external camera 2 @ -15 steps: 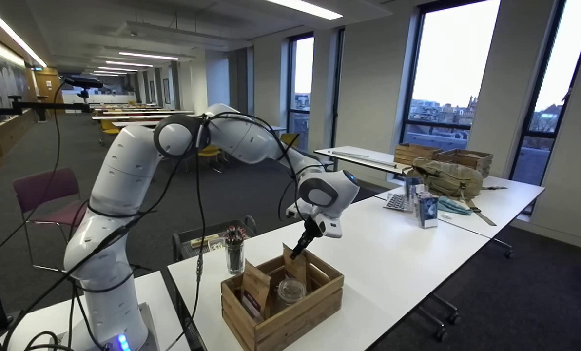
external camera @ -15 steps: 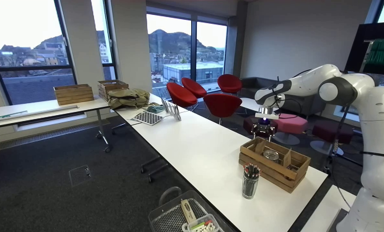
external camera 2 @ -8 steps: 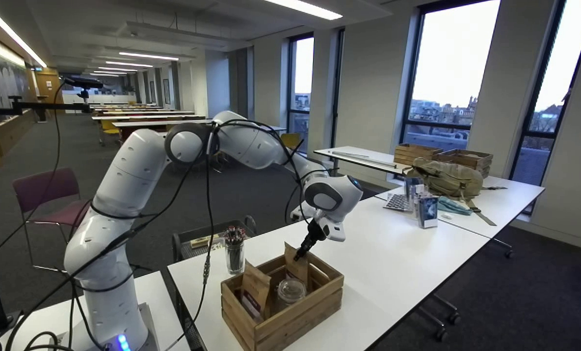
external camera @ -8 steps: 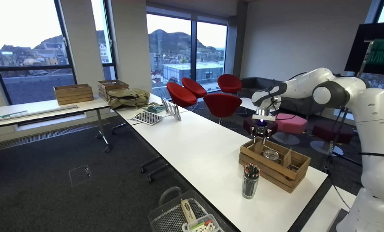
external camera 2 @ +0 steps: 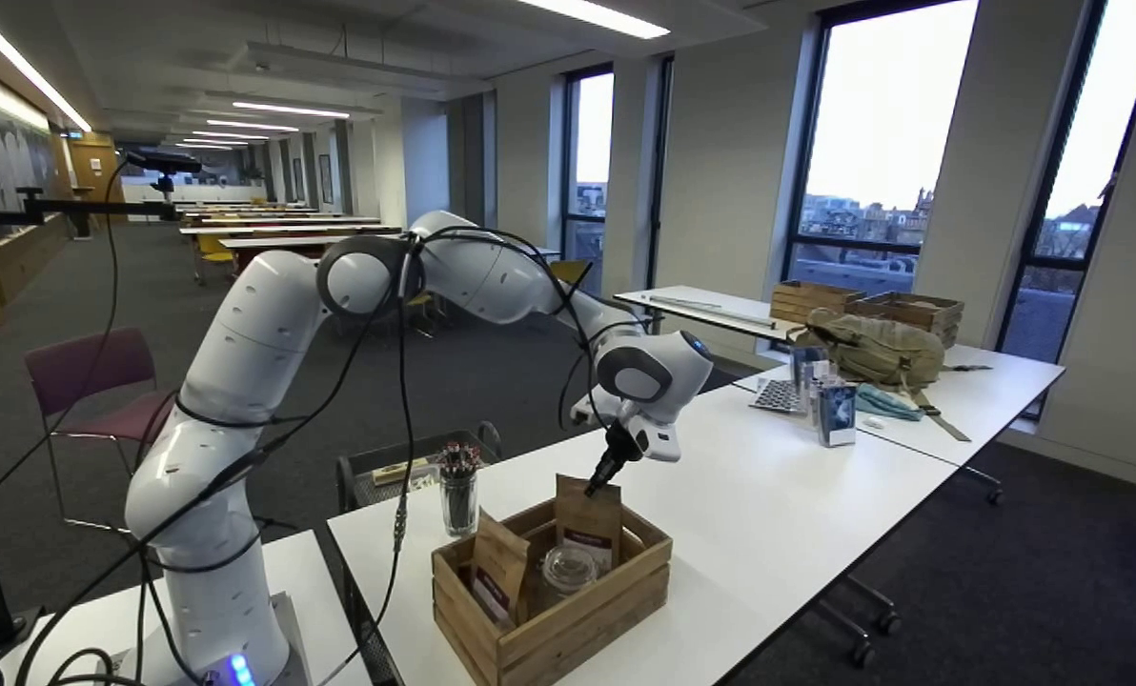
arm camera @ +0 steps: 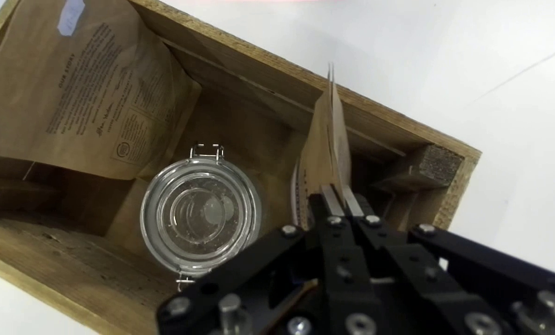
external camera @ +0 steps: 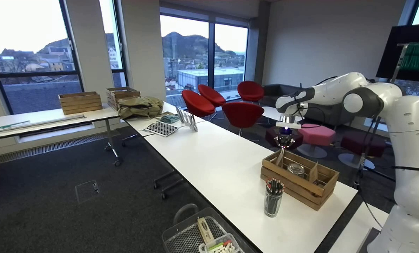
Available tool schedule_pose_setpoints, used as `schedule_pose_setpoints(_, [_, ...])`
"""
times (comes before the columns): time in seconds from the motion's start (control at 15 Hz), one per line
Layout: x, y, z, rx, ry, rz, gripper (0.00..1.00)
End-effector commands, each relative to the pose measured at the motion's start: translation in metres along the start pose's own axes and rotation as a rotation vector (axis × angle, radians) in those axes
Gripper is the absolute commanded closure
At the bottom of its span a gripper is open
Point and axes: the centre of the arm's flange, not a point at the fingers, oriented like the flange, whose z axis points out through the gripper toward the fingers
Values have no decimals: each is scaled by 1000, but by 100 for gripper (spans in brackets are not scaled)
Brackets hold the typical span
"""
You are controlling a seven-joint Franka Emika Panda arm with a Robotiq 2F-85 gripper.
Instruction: Remove the brown bags from the box then put them back inside
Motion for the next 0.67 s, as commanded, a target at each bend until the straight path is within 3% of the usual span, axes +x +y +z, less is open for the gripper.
schedule_pose_setpoints(0.0, [-43, 12, -51, 60, 58, -11, 100])
schedule_pose_setpoints(0.33, [-115, 2, -107, 94, 168, -119, 100])
schedule_pose_setpoints(0.6, [-184, -27, -123, 48, 251, -245, 100])
